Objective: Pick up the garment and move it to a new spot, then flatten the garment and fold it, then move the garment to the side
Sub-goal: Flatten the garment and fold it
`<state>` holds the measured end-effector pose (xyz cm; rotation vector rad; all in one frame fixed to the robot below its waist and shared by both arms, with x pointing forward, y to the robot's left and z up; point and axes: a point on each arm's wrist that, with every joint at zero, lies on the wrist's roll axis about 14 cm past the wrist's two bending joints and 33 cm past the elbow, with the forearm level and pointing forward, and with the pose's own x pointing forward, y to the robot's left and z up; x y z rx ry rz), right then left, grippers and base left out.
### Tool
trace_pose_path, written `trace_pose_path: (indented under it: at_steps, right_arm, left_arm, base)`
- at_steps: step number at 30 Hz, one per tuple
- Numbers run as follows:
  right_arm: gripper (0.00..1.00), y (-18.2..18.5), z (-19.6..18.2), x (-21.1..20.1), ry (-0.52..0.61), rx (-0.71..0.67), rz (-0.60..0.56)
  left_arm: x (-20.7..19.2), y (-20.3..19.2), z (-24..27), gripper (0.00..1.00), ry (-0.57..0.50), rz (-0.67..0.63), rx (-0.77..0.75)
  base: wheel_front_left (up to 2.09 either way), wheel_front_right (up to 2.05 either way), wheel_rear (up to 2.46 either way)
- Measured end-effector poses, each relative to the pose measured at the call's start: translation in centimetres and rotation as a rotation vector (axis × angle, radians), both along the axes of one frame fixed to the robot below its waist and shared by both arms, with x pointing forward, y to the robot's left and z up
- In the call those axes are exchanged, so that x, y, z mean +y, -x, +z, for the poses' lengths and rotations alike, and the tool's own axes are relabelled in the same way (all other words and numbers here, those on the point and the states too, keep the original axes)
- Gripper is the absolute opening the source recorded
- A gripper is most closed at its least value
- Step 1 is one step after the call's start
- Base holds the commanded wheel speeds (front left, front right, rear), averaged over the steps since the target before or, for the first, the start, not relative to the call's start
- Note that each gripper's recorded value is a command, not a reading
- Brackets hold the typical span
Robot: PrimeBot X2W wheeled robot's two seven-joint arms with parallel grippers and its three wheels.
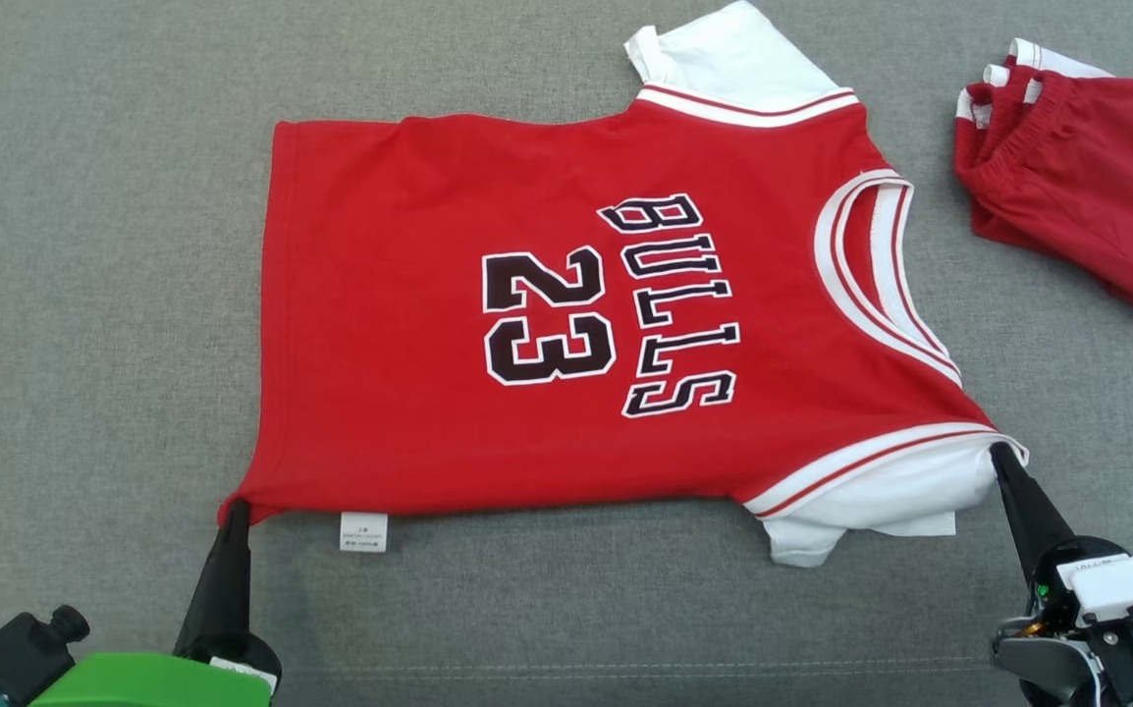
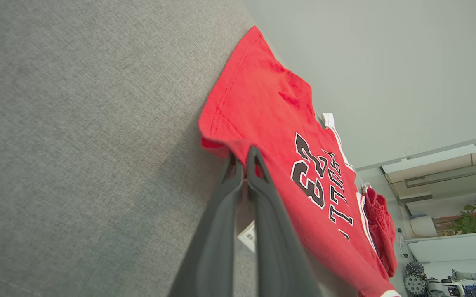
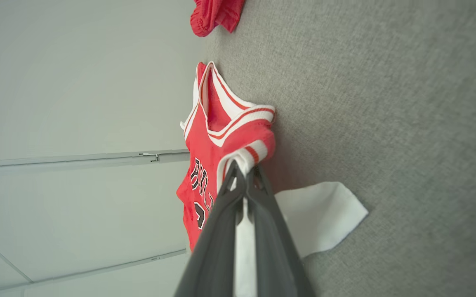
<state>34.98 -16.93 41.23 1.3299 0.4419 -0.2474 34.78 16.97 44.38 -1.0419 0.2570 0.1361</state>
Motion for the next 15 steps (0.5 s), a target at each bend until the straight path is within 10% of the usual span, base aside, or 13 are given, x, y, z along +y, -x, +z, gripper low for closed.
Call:
trace_pose_path:
  at_steps: [7,10,12,15]
  right_arm:
    - [0.04,-1.6,-0.7,1.0,0.085,-0.006,0.07]
    - [0.42,-1.7,-1.3,1.5,0.12,0.009,0.104]
    - [0.98,-1.7,-1.8,1.7,0.135,0.021,0.121]
    - [1.0,-1.5,-2.1,2.1,0.134,0.031,0.135]
  left_arm:
    - [-1.7,-0.5,-0.5,0.0,0.019,-0.028,0.006]
    - [-2.1,-0.9,-0.3,0.0,0.028,-0.033,-0.003]
    - [-2.7,-1.0,-0.3,0.0,0.042,-0.039,-0.004]
    - [-3.1,-1.0,-0.4,0.0,0.054,-0.04,-0.001]
  base:
    - [0.0,0.0,0.0]
    - [0.0,0.0,0.0]
    - [0.0,0.0,0.0]
    - [0.0,0.0,0.0]
